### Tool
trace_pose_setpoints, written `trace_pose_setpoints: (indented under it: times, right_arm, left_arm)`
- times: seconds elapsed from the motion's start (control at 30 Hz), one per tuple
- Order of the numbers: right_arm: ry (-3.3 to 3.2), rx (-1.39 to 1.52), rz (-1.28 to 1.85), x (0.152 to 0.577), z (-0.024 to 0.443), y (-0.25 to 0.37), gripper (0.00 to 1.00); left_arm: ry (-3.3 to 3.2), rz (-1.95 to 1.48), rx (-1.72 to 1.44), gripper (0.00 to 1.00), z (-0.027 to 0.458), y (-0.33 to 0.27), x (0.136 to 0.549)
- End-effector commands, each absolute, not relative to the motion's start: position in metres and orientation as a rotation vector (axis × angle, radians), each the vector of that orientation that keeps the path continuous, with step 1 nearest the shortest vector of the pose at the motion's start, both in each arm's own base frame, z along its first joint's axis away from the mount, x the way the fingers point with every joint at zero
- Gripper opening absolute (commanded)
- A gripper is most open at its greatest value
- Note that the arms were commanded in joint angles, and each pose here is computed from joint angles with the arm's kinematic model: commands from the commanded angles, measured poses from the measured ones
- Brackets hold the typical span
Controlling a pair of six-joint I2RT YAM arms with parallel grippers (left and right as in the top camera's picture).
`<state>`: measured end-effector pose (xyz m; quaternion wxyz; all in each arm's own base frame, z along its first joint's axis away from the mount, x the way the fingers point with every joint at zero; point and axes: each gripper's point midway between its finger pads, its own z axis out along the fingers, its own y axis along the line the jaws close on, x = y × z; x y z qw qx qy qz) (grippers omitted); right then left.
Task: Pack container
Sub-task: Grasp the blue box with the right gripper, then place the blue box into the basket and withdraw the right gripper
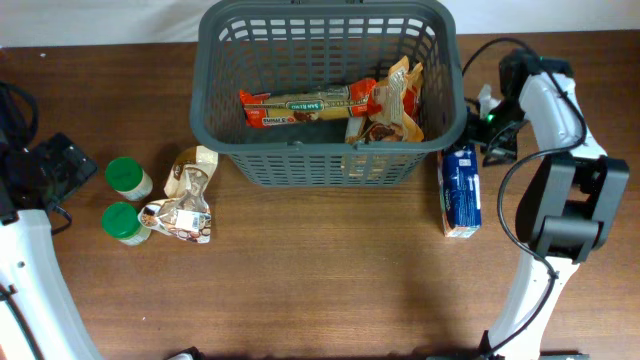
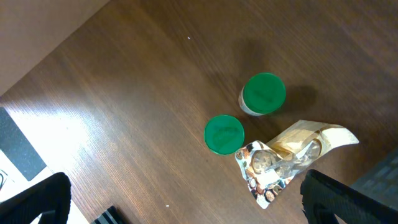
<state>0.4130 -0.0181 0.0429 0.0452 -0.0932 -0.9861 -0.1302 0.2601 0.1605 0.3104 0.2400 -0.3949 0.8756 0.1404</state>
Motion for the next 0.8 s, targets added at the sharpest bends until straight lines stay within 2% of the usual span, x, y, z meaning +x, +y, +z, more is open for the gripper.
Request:
trace_pose_setpoints:
  times: [0.0, 0.03, 0.07, 0.13, 0.3, 0.37, 0.47, 0.53, 0.6, 0.63, 0.7, 0.77]
  right_arm:
    - [-2.993, -0.257, -0.448, 0.404, 0.037, -0.007, 0.77]
    - [-2.99, -0.257, -0.447, 0.402, 0.033, -0.006, 0.72]
    - [-2.987, -0.259, -0.447, 0.401, 0.03, -0.006, 0.56]
    - [-2.991, -0.287, -0.445, 0.403, 0.029, -0.007, 0.04]
    - [-3.097, -0.381, -0.448, 0.429, 0.064, -0.025, 0.04]
    - [-3.283, -0.468, -0.455, 0.459, 0.137, -0.051, 0.04]
    - [-3.508, -0.479, -0.453, 0.48, 0.222, -0.066, 0.04]
    - [-3.727, -0.429, -0.455, 0.485, 0.304, -0.063, 0.04]
    - [-3.91, -0.26, -0.472, 0.48, 0.368, -0.046, 0.04]
    - [-4.03, -0.038, -0.48, 0.473, 0.409, -0.024, 0.04]
    - [-4.137, 0.28, -0.476, 0.46, 0.45, 0.009, 0.04]
    - [-4.164, 0.776, -0.444, 0.443, 0.48, 0.055, 0.04]
  left_arm:
    - [2.396, 0.385, -1.065, 0.99, 0.313, 0.162, 0.261]
    - [2.396, 0.385, -1.065, 0.99, 0.313, 0.162, 0.261]
    - [2.396, 0.385, -1.065, 0.99, 0.313, 0.162, 0.261]
    - [2.396, 0.386, -1.065, 0.99, 0.313, 0.162, 0.261]
    - [2.396, 0.385, -1.065, 0.99, 0.313, 0.162, 0.261]
    - [2.396, 0.385, -1.065, 0.99, 0.313, 0.162, 0.261]
    - [2.396, 0.385, -1.065, 0.99, 0.313, 0.162, 0.261]
    - [2.396, 0.385, -1.065, 0.99, 0.313, 0.162, 0.261]
    - [2.396, 0.385, -1.065, 0.99, 0.313, 0.162, 0.261]
    - [2.396, 0.385, -1.065, 0.99, 0.313, 0.162, 0.261]
    - [2.396, 0.385, -1.065, 0.99, 0.313, 0.162, 0.261]
    - [2.396, 0.385, -1.065, 0.99, 0.313, 0.162, 0.261]
